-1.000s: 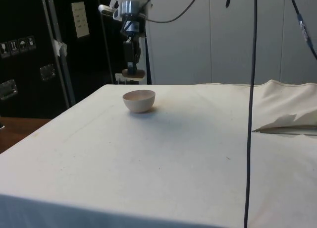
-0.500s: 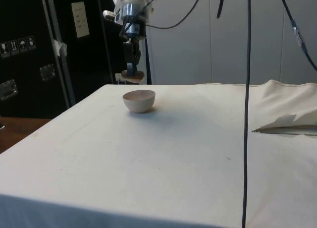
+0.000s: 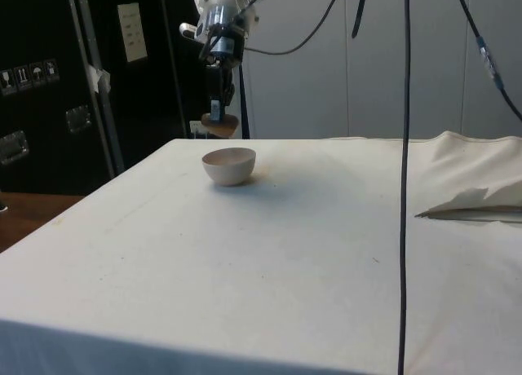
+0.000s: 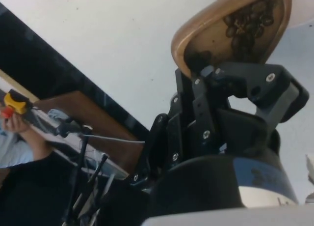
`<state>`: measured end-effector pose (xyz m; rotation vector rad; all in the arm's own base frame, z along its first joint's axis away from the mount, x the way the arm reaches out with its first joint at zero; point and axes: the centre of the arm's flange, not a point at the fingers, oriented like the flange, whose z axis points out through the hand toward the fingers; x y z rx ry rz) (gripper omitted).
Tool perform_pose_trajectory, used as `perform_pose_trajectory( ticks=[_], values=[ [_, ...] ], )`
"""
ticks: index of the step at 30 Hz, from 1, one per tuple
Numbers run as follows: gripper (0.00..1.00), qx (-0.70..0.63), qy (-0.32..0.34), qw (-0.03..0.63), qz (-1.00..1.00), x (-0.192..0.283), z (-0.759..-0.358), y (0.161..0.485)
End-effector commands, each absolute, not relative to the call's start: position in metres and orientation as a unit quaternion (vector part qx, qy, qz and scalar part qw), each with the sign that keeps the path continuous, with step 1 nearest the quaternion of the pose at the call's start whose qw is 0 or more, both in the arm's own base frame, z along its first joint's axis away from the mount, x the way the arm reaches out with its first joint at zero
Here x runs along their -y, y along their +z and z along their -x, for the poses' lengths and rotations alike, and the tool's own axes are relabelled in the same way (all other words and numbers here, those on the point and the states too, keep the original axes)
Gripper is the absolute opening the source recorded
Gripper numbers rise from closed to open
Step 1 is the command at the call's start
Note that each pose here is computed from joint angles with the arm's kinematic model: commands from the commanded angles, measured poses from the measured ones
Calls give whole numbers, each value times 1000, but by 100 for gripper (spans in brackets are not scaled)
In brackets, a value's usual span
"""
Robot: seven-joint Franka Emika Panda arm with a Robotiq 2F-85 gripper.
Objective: Pour the coffee beans from the cup into the bowl.
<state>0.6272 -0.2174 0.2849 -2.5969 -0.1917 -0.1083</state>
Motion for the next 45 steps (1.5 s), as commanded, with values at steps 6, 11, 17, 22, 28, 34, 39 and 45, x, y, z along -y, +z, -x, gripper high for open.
perform_pose_trajectory(
  ticks=[6,11,17,22,28,34,39,45],
  values=[
    [0,69,-41,288,954,223,-626,279],
    [0,70,-46,302,950,226,-625,279],
    [0,73,-55,320,943,230,-623,279],
    [0,73,-59,334,938,233,-620,276],
    [0,71,-66,354,930,238,-618,273],
    [0,71,-74,370,923,240,-617,270],
    [0,68,-82,381,918,240,-615,267],
    [0,59,-94,396,912,241,-611,261]
  ],
)
